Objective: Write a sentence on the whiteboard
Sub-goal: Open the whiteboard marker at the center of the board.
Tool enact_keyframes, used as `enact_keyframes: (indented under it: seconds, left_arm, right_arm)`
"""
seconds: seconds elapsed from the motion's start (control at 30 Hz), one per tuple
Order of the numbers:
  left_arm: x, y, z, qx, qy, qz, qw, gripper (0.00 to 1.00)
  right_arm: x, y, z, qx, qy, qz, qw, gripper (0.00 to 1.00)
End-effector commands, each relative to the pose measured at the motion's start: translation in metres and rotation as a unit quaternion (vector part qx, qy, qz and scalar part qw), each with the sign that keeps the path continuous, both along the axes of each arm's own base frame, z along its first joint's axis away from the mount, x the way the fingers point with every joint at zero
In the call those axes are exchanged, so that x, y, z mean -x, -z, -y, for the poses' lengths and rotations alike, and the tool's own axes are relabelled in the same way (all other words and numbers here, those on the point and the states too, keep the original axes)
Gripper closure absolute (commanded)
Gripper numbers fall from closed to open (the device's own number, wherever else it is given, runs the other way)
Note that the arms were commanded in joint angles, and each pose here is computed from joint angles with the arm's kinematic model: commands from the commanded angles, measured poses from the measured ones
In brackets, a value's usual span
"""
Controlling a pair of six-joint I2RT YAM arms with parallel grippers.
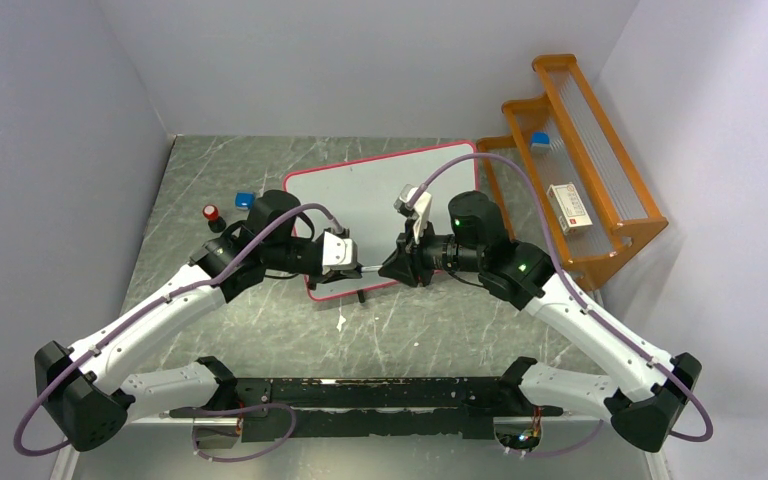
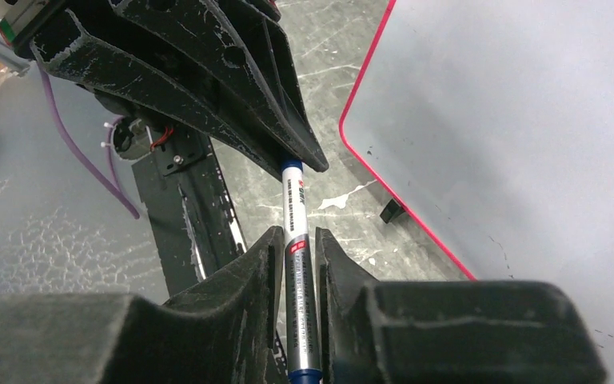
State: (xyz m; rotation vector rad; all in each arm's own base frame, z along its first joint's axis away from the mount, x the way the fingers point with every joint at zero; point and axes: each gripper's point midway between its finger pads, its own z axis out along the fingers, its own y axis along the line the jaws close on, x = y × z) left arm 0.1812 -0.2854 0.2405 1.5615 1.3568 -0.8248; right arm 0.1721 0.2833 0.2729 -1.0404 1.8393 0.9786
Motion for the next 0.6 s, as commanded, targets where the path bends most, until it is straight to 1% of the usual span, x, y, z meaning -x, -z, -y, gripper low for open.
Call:
enact_keyframes:
  seconds: [0.0, 0.13, 0.17, 0.2, 0.23, 0.27, 0.57]
  left_arm:
    - [-0.004, -0.012, 0.005, 0.023, 0.01, 0.018, 1.0, 0.95]
    - [-0.002, -0.009, 0.005, 0.019, 0.015, 0.012, 1.0, 0.95]
    - [-0.002, -0.008, 0.005, 0.018, 0.015, 0.012, 1.0, 0.95]
    - [-0.002, -0.008, 0.005, 0.017, 0.015, 0.012, 1.0, 0.95]
    - [-0.002, -0.008, 0.004, 0.017, 0.013, 0.013, 1.0, 0.95]
    - [-0.003, -0.007, 0.004, 0.015, 0.01, 0.013, 1.0, 0.95]
    - [-0.005, -0.002, -0.004, 0.007, -0.005, 0.027, 1.0, 0.95]
  right_arm:
    - [0.004, -0.005, 0.0, -0.014, -0.005, 0.001, 1.0, 0.77]
    - [0.003, -0.008, 0.0, -0.02, 0.0, 0.005, 1.0, 0.78]
    - [0.004, -0.008, 0.0, -0.019, 0.0, 0.005, 1.0, 0.87]
    - [0.003, -0.009, 0.001, -0.02, 0.003, 0.006, 1.0, 0.93]
    - [0.002, -0.009, 0.002, -0.018, 0.007, 0.008, 1.0, 0.98]
    - [0.001, -0.009, 0.004, -0.016, 0.012, 0.012, 1.0, 1.0]
    - [0.009, -0.016, 0.022, -0.01, 0.018, 0.03, 0.999, 1.0]
